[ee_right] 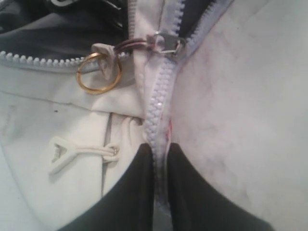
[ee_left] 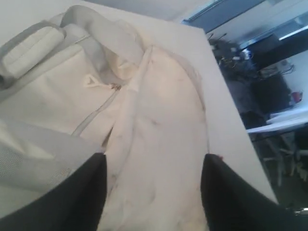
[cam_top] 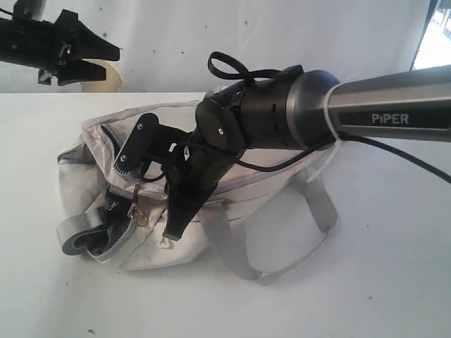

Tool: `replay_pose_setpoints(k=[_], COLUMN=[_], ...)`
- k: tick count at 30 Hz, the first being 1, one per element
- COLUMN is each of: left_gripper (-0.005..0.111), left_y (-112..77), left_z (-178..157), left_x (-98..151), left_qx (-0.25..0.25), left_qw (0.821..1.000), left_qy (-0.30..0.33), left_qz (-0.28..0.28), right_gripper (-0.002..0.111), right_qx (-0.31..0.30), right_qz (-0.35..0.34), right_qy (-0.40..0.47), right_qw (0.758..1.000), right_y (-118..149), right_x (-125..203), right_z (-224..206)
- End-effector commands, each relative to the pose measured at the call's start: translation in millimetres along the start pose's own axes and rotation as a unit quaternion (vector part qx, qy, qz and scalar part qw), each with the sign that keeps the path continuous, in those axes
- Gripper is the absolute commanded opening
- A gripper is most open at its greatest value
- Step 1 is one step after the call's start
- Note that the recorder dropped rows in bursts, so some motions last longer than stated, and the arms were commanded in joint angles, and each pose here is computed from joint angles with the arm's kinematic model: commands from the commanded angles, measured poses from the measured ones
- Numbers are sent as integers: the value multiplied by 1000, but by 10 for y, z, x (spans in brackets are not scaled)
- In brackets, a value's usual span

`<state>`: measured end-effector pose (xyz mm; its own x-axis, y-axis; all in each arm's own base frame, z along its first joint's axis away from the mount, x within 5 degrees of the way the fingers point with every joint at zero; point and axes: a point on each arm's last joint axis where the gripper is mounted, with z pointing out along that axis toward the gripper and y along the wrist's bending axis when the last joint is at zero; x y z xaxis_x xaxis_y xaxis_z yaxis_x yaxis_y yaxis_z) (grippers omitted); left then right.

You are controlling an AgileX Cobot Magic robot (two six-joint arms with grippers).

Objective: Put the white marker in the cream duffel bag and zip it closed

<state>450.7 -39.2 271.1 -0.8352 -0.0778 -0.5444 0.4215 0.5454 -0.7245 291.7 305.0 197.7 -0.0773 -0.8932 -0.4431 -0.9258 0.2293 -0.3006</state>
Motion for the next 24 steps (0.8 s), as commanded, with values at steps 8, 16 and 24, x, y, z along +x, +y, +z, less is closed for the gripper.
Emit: replay_pose_setpoints(k=[8, 16, 24], left_gripper=[51, 51, 51], left_y=[-98, -162, -144], left_z=[-500, -372, -172], left_x=[430, 1052, 1433], left_qx=[-99, -61, -30], left_qw=[991, 986, 982], left_qy=[84, 146, 186], left_qz=[33, 51, 29], right_gripper=[0, 0, 0], right_qx=[12, 12, 12], right_qz=[20, 20, 20], right_qy=[-18, -19, -19], right_qw=[1000, 1000, 1000], right_y=[-23, -25, -25], right_x=[-29, -31, -31], right_z=[-15, -15, -15])
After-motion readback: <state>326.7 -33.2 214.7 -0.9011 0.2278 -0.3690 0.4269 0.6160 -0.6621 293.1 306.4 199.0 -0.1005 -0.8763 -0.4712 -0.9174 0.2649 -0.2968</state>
